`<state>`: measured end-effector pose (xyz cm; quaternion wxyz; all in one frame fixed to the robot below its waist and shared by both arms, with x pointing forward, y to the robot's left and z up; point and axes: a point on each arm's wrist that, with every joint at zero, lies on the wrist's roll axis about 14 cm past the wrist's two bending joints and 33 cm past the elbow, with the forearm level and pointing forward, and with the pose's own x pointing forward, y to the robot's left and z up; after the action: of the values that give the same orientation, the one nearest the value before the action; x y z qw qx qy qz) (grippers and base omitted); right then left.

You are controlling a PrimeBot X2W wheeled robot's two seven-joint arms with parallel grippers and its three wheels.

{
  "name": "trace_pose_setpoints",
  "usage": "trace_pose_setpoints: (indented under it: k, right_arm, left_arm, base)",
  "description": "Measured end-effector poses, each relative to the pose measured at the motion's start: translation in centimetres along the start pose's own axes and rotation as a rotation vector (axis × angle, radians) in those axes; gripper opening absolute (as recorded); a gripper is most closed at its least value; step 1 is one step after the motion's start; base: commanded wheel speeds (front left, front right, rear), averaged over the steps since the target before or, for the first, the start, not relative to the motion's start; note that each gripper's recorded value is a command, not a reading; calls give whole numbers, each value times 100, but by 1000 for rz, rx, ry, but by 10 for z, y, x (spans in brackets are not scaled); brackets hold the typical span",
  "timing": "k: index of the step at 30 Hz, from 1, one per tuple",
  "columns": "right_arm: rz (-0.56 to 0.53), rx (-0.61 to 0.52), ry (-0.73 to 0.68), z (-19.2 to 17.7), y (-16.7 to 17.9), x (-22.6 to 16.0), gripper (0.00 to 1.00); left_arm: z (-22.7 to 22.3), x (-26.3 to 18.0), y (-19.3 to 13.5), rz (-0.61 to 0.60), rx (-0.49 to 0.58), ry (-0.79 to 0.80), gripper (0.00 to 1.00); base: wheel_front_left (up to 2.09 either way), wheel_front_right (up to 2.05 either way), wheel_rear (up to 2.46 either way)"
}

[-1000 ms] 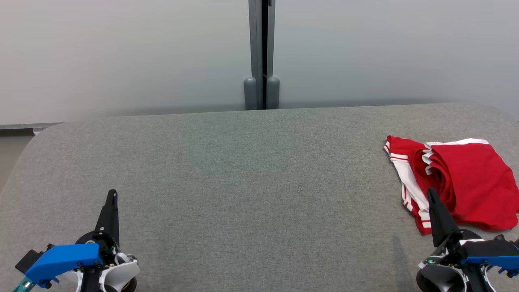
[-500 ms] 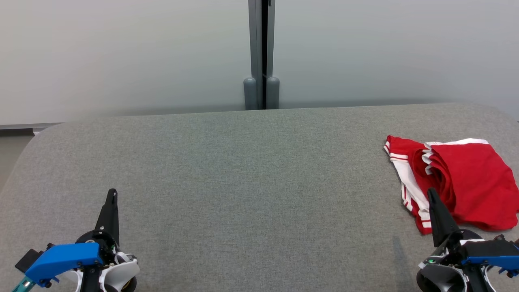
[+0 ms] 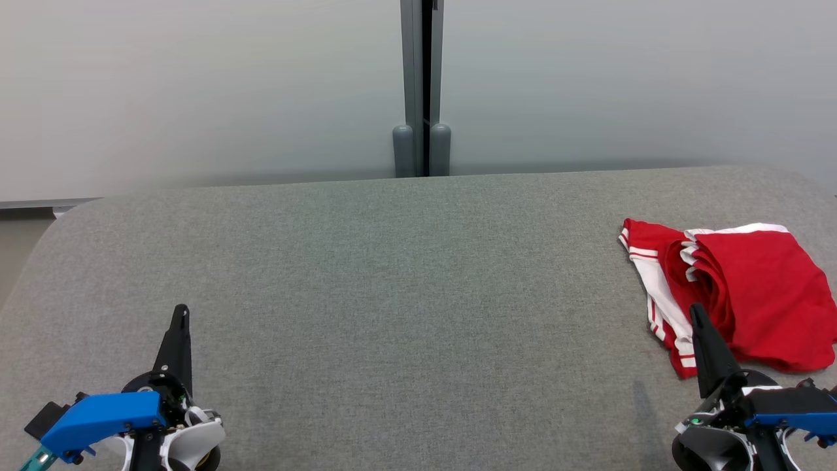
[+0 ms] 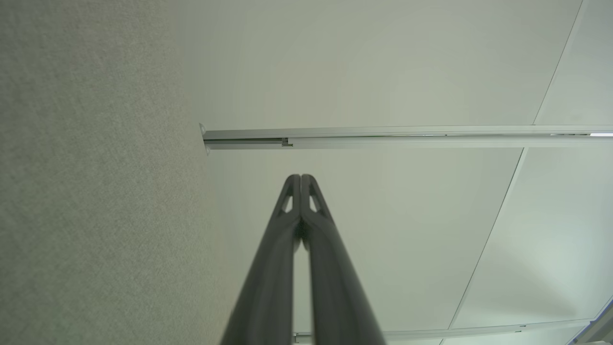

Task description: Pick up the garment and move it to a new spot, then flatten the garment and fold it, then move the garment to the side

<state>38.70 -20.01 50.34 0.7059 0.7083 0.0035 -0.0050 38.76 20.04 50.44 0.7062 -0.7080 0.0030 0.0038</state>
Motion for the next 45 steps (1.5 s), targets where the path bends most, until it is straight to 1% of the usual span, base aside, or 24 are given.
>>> trace_pose_setpoints:
  k: [45]
  right_arm:
    - [0, -1, 1, 0, 0, 0, 0]
  left_arm:
    - [0, 0, 0, 0, 0, 0, 0]
  base:
    - [0, 0, 0]
